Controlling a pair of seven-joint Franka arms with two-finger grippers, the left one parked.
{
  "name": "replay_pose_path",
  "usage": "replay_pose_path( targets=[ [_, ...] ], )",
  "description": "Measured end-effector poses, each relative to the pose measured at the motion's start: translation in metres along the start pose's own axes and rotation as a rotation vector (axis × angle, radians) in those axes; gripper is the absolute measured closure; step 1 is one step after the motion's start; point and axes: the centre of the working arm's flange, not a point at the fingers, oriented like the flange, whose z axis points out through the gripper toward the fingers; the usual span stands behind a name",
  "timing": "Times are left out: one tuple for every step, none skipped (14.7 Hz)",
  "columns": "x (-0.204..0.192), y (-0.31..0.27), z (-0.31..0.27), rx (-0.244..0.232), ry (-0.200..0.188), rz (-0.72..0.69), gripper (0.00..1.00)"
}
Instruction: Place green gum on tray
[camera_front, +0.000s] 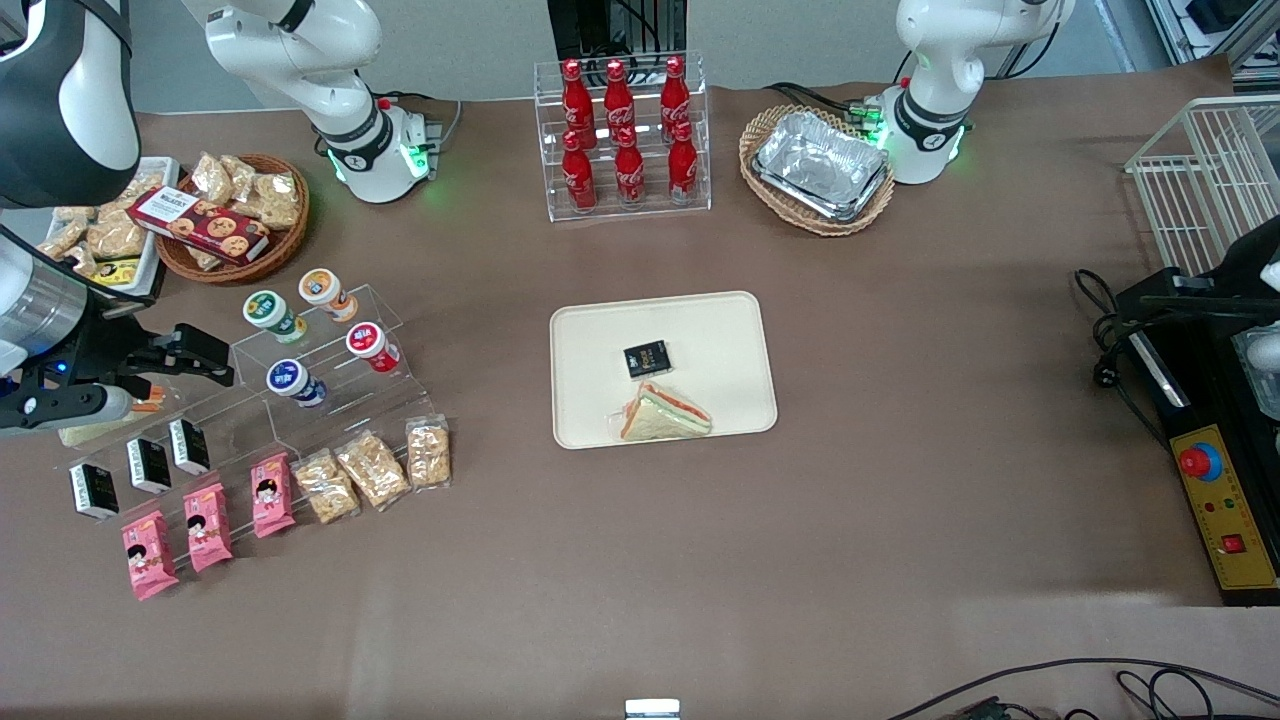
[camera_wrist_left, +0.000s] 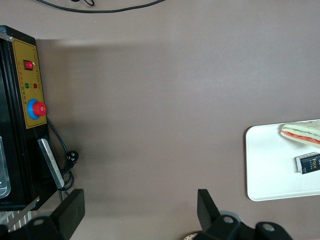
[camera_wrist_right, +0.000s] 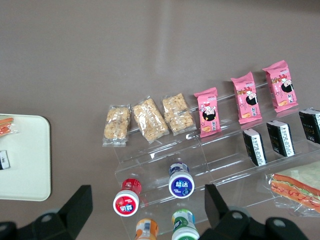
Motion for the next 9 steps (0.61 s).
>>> replay_pose_path(
  targets=[
    [0.0, 0.0005, 0.0, 0.0, 0.0, 0.001, 0.0],
    [0.0001, 0.0007, -0.0001, 0.0, 0.001, 0.001, 0.0],
    [0.0002, 0.0009, -0.0002, 0.0, 0.003, 0.001, 0.0],
    [0.0004, 0.001, -0.0004, -0.001, 0.004, 0.002, 0.0],
    [0.0004, 0.001, -0.0004, -0.001, 0.005, 0.001, 0.0],
    [0.0004, 0.001, -0.0004, -0.001, 0.005, 0.001, 0.0],
    [0.0004, 0.0007, -0.0003, 0.0, 0.004, 0.001, 0.0],
    [0.0004, 0.0006, -0.0001, 0.0, 0.004, 0.0, 0.0],
    [0.0, 0.0007, 0.0009, 0.0, -0.001, 0.001, 0.0]
  ],
)
